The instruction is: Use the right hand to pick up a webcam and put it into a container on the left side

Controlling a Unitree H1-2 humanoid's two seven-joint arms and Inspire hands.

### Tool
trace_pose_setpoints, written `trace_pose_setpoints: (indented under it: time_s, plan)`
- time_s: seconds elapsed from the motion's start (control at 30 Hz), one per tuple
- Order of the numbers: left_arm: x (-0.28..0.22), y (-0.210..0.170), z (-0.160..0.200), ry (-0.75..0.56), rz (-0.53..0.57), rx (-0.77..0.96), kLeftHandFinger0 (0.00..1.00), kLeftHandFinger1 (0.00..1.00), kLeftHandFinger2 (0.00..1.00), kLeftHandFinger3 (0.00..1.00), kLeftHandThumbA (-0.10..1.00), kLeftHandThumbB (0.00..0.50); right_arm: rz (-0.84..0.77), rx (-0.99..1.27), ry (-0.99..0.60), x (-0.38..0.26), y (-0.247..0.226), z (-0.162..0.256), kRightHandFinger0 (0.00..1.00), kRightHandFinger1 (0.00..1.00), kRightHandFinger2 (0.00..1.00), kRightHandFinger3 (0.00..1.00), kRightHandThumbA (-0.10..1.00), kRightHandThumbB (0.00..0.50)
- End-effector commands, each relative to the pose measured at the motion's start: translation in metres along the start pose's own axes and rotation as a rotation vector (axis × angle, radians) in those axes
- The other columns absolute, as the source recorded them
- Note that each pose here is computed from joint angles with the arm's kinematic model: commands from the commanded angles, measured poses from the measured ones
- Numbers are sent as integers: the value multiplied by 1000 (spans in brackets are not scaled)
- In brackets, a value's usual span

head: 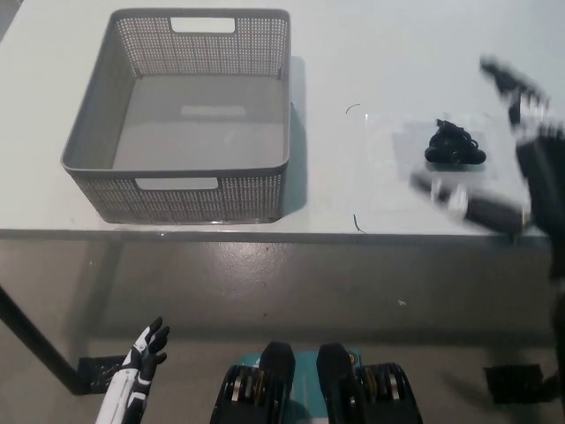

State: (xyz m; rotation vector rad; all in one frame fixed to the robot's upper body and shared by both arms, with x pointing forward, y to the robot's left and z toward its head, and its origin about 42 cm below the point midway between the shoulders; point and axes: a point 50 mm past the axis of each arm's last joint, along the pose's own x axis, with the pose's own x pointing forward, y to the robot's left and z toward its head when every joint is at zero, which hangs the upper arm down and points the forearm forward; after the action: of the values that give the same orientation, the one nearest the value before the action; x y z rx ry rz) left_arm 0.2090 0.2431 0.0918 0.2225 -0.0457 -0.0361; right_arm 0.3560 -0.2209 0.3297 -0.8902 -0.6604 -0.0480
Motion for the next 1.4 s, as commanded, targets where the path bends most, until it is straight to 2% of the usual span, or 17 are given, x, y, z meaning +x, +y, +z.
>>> trace_pose_setpoints:
  time_s: [0.0, 0.17, 0.2, 0.33, 0.47, 0.6, 0.7, 0.83, 0.97, 1.1, 1.37]
  plan:
    - [-9, 19, 13, -74, 40, 29, 1000, 1000, 1000, 1000, 1000, 42, 54, -174, 97, 79, -33, 3, 1000, 1000, 1000, 1000, 927, 447]
    - [-13, 20, 11, -68, 46, 28, 1000, 1000, 1000, 1000, 1000, 48, 142, -212, 148, 151, -36, -4, 1000, 1000, 1000, 1000, 906, 487]
    - [-13, 21, 11, -67, 47, 28, 1000, 1000, 1000, 1000, 1000, 54, 160, -216, 159, 161, -36, -4, 1000, 1000, 1000, 1000, 891, 479]
    - [-14, 24, 13, -68, 53, 33, 1000, 1000, 1000, 1000, 1000, 46, 240, -280, 196, 203, -30, -5, 1000, 1000, 1000, 1000, 912, 500]
    - [-14, 25, 13, -70, 57, 35, 1000, 1000, 1000, 1000, 1000, 55, 339, -292, 245, 228, -22, -10, 1000, 1000, 1000, 1000, 927, 500]
    - [-14, 25, 13, -78, 56, 39, 1000, 1000, 1000, 1000, 1000, 36, 417, -263, 307, 246, -13, -17, 1000, 1000, 1000, 1000, 896, 500]
    - [-13, 26, 12, -76, 63, 28, 1000, 1000, 1000, 1000, 1000, 56, 459, -249, 347, 261, -6, -20, 1000, 1000, 1000, 1000, 866, 500]
    - [-12, 27, 16, -76, 70, 33, 1000, 1000, 1000, 1000, 1000, 48, 488, -245, 403, 268, 7, -30, 1000, 1000, 1000, 1000, 820, 500]
    - [-11, 29, 15, -70, 64, 40, 1000, 1000, 1000, 1000, 1000, 68, 562, -239, 494, 263, 18, -53, 1000, 1000, 1000, 1000, 884, 500]
    - [-11, 28, 16, -75, 63, 35, 1000, 1000, 1000, 1000, 1000, 47, 623, -204, 564, 256, 23, -70, 1000, 1000, 1000, 1000, 882, 483]
    - [-10, 27, 16, -75, 67, 36, 1000, 1000, 1000, 1000, 1000, 48, 673, -185, 586, 243, 33, -87, 1000, 1000, 1000, 1000, 882, 500]
